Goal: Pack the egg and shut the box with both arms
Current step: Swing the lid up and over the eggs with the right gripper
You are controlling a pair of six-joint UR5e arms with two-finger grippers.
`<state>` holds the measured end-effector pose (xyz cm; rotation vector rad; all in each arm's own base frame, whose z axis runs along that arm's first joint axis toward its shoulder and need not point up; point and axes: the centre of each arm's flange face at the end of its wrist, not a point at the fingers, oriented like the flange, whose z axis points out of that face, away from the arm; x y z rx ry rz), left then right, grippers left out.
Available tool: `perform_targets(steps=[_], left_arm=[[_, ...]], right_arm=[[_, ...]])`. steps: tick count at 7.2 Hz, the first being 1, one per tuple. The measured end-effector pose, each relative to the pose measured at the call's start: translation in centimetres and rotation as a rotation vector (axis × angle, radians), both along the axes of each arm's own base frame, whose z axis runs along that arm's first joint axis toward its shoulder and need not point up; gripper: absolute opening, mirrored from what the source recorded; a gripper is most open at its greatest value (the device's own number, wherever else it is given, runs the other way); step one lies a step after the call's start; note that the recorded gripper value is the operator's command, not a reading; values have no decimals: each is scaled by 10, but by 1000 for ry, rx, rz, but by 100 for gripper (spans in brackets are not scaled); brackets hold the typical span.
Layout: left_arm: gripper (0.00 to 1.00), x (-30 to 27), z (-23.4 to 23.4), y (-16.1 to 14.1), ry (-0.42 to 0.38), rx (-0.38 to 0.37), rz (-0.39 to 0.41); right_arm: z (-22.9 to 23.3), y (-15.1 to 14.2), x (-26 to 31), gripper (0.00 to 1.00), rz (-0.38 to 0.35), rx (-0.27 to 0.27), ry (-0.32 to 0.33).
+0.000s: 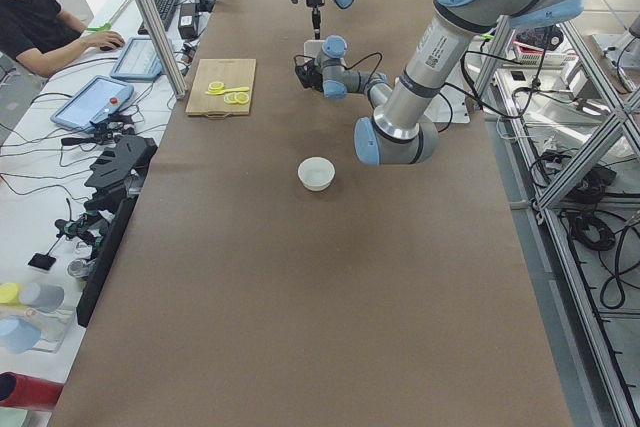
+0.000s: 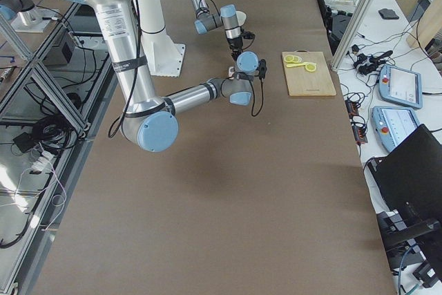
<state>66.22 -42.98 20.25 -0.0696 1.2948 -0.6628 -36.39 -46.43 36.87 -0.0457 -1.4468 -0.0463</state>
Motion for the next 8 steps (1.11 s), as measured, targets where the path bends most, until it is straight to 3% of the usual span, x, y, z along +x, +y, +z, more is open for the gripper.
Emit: perform_targets(steps=[8], left_arm=[[0,0,-5,2,16,-17,-4]], right_arm=[[-37,3,-5,0,-2,-5,-45]])
